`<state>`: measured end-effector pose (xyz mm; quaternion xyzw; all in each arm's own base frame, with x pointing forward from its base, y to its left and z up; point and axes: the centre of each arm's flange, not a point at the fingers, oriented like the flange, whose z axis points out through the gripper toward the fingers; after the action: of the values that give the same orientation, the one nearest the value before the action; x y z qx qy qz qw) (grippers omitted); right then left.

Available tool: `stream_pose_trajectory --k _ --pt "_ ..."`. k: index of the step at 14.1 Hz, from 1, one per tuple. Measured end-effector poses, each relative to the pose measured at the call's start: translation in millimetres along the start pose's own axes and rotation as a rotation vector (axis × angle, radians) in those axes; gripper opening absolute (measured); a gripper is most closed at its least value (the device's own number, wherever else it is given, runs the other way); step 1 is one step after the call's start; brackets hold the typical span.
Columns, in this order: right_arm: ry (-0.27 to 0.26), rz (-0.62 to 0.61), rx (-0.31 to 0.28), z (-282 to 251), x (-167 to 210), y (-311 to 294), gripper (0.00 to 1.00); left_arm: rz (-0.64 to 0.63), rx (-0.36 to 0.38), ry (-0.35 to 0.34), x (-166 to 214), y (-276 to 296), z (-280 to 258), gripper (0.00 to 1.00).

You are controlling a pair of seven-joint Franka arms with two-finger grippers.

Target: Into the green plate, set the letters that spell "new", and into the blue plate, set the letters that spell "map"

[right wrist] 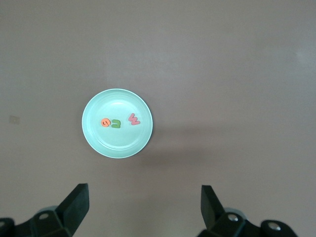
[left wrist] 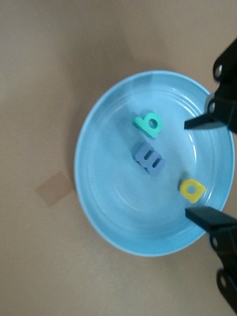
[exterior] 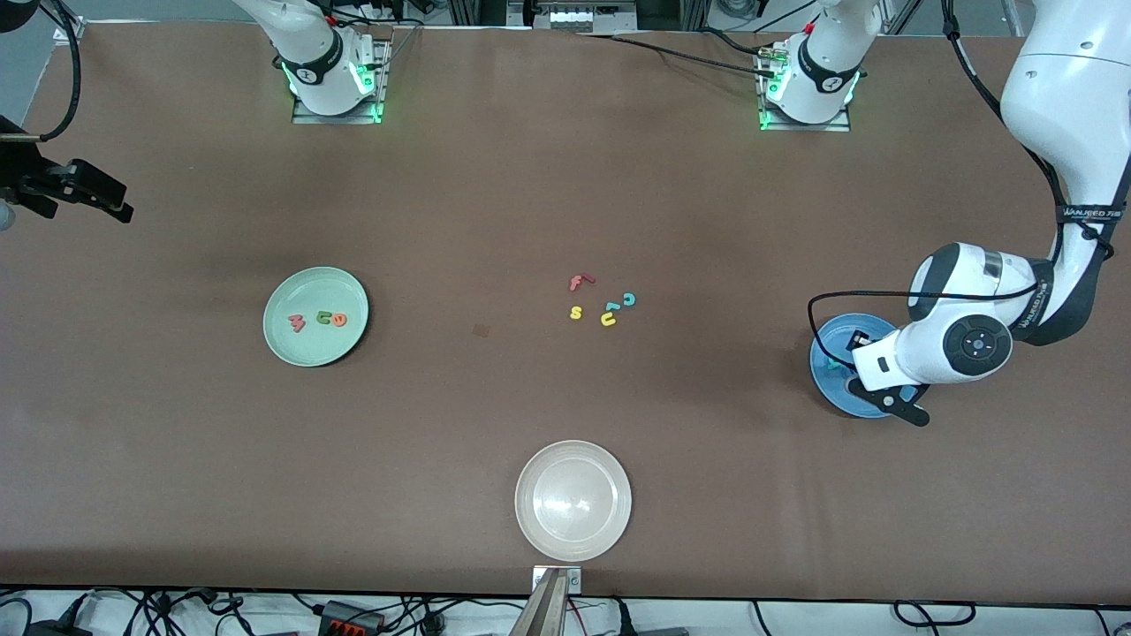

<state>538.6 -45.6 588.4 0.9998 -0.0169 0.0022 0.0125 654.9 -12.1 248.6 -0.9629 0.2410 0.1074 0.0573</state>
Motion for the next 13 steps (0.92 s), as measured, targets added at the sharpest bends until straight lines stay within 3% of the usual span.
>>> stream_pose_trajectory --k 2,3,8,13 --pt "0.001 -0.004 0.000 -0.3 0.0 0.0 1.00 0.002 0.003 0.006 6.0 10.4 -25.8 0.96" --pt "0.002 -0.004 0.000 -1.1 0.0 0.1 1.00 -0.008 0.003 -0.002 8.7 17.0 -44.2 1.00" --pt "0.010 -0.004 0.000 -5.1 -1.1 0.1 1.00 -0.058 0.006 -0.017 8.0 36.2 -147.0 1.00" --pt "0.009 -0.004 0.000 -5.3 -1.2 0.1 1.00 -0.100 0.025 0.022 -12.5 64.8 -235.5 1.00"
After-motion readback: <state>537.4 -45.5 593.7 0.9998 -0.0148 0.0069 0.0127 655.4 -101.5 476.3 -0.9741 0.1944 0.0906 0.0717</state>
